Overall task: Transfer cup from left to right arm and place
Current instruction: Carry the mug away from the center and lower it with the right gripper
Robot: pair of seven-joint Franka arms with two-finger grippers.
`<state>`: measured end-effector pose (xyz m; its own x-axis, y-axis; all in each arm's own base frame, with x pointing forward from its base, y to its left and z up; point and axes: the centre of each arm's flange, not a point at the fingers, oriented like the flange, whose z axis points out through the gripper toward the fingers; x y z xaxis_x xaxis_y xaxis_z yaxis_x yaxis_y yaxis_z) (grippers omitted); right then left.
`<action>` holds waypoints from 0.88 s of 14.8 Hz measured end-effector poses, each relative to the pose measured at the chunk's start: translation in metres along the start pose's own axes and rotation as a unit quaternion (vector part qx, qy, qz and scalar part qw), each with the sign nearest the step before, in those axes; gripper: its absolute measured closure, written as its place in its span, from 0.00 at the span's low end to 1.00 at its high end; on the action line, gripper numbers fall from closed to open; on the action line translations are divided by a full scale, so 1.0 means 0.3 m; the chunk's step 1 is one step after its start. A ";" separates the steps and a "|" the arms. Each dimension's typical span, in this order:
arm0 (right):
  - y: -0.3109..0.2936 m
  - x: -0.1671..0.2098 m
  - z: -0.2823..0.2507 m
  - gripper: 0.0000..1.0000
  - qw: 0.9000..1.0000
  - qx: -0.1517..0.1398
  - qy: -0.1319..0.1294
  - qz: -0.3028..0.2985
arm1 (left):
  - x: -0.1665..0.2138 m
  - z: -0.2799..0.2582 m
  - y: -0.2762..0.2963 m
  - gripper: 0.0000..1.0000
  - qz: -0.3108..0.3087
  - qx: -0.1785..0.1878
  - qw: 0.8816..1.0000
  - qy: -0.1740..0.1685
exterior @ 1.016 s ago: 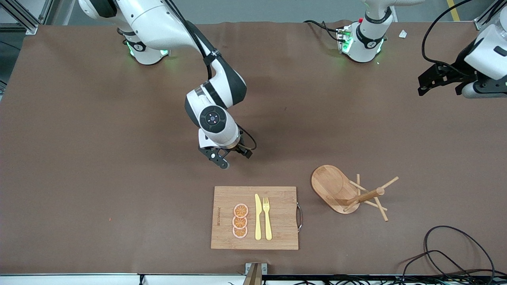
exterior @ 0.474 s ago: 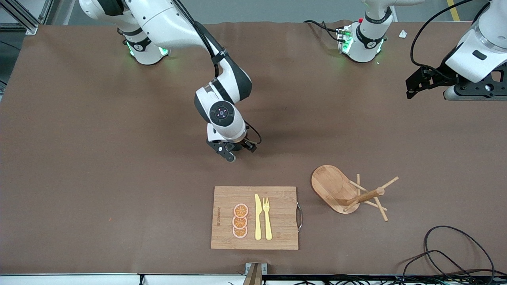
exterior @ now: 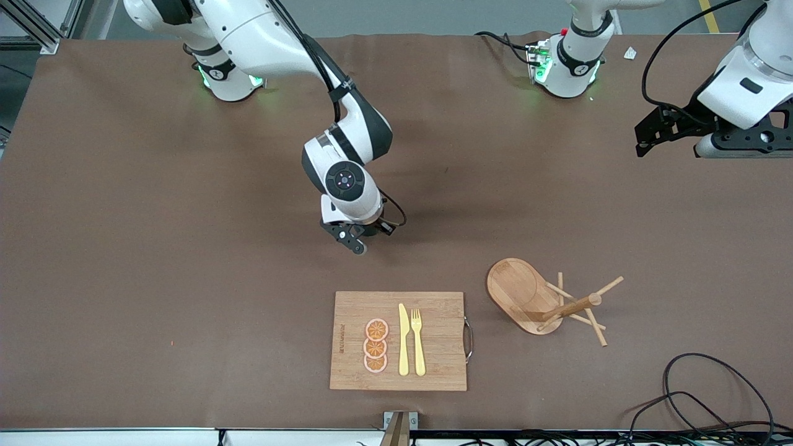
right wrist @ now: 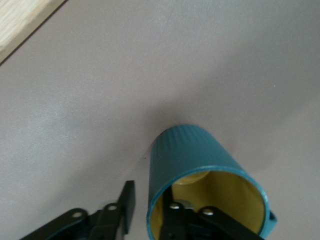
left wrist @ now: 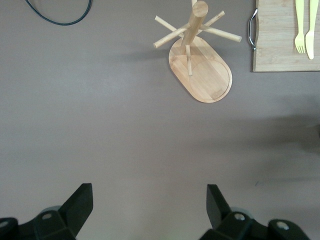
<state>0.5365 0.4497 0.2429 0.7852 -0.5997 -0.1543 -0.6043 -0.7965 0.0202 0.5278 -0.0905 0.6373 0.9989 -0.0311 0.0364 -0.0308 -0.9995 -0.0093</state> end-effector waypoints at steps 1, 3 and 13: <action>0.005 0.014 -0.003 0.88 1.000 -0.003 0.000 -0.014 | 0.001 -0.001 0.000 0.00 0.000 0.000 1.000 0.001; 0.020 0.069 -0.034 0.96 0.999 -0.008 0.008 -0.049 | 0.002 -0.001 0.000 0.00 0.000 0.000 1.000 0.003; 0.639 1.045 -0.455 0.96 0.978 -0.062 0.057 -0.192 | 0.004 0.001 -0.004 0.00 -0.001 0.000 1.000 0.003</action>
<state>0.6851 0.0985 0.3331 0.9650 -0.2546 -0.0625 -0.2475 -0.9634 0.1027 0.5290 -0.0895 0.6372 0.9987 -0.0287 0.0422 -0.0284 -0.9996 -0.0083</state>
